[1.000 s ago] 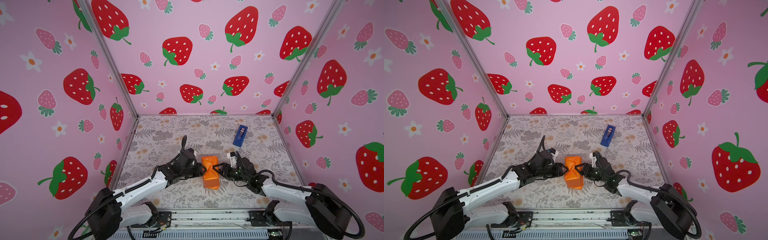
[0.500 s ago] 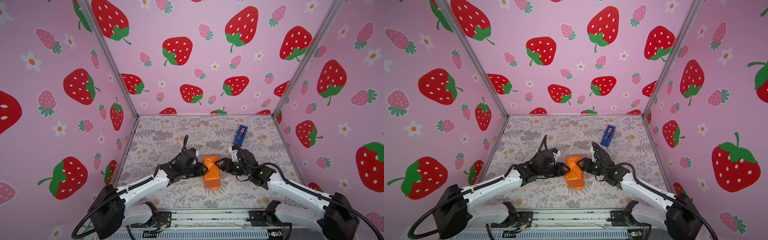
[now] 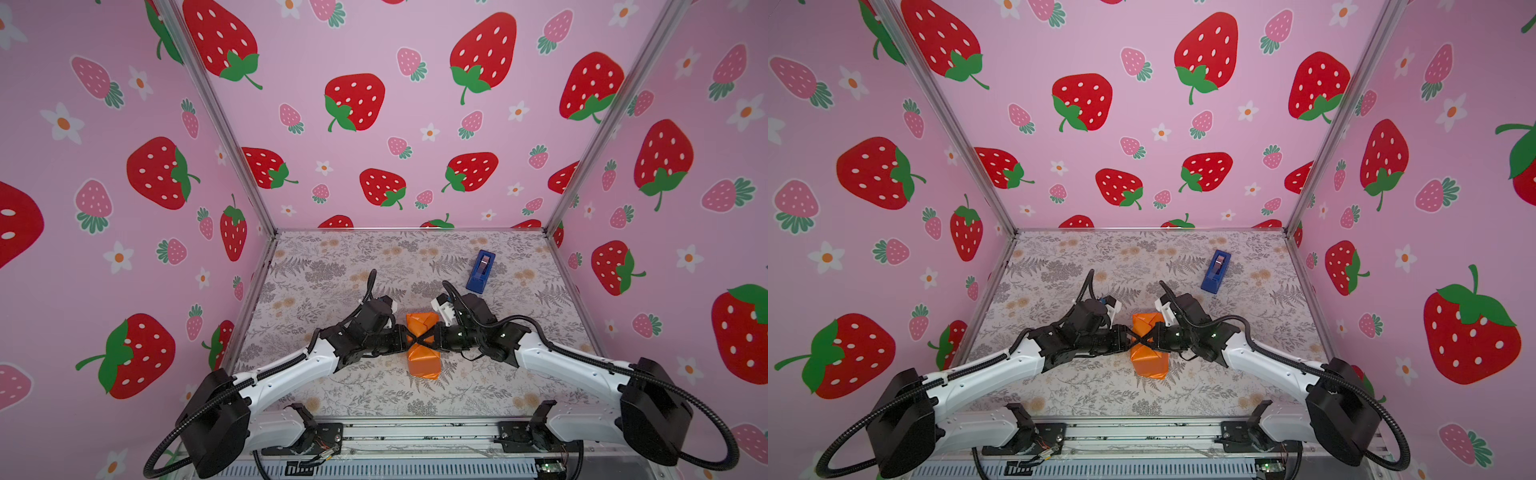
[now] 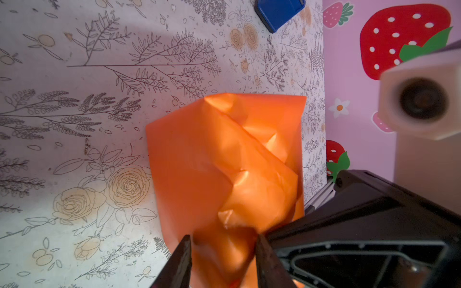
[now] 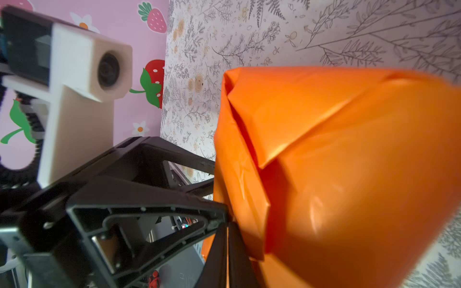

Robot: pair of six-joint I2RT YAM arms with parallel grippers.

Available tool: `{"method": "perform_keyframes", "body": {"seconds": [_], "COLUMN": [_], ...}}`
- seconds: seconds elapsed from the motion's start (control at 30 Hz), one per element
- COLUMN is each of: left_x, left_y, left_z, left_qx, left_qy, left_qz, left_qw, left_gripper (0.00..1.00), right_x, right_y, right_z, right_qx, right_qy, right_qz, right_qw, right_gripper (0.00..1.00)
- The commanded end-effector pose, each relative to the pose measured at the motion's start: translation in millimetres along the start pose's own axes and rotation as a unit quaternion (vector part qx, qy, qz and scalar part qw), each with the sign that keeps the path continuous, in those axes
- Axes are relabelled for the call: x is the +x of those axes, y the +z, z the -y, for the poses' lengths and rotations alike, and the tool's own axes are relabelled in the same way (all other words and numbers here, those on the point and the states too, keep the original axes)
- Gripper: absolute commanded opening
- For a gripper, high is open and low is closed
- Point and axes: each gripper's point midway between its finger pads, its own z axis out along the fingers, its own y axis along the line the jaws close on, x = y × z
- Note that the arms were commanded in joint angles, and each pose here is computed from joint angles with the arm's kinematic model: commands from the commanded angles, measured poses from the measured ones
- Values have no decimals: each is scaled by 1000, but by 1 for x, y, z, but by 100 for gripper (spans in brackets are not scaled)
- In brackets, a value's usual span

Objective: Wrap a gift box in wrapping paper
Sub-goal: Smooth out the wrapping paper on the gift box.

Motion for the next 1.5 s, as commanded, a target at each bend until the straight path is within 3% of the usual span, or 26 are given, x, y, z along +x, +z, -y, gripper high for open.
{"method": "perform_keyframes", "body": {"seconds": [0.0,0.1,0.37,0.73,0.9,1.03,1.17,1.37,1.47], "left_x": [20,17,29,53,55,56,56,60,58], "left_y": [1,-7,-14,-6,-3,-3,-2,-2,-2], "left_z": [-20,-8,8,-28,-32,-33,-34,-37,-35], "left_qx": [-43,-28,23,-43,-52,-53,-54,-55,-53], "left_qy": [-4,5,5,-8,-10,-11,-14,-18,-17], "left_qz": [-46,-43,-69,-114,-121,-122,-121,-124,-122], "left_qw": [998,999,997,993,991,991,991,991,991], "left_gripper": [43,43,43,33,32,32,32,32,32], "right_x": [6,7,10,3,-20,-27,-37,-47,-42], "right_y": [-3,-6,-1,-3,-7,3,13,4,-2], "right_z": [35,49,52,45,2,-27,-16,45,60], "right_qx": [83,110,107,103,28,-37,-19,92,104], "right_qy": [6,13,16,14,-10,-20,-12,10,19], "right_qz": [-6,-5,-13,-3,29,14,16,34,35], "right_qw": [997,994,994,995,999,999,1000,995,994], "right_gripper": [7,5,5,8,15,16,14,11,10]}}
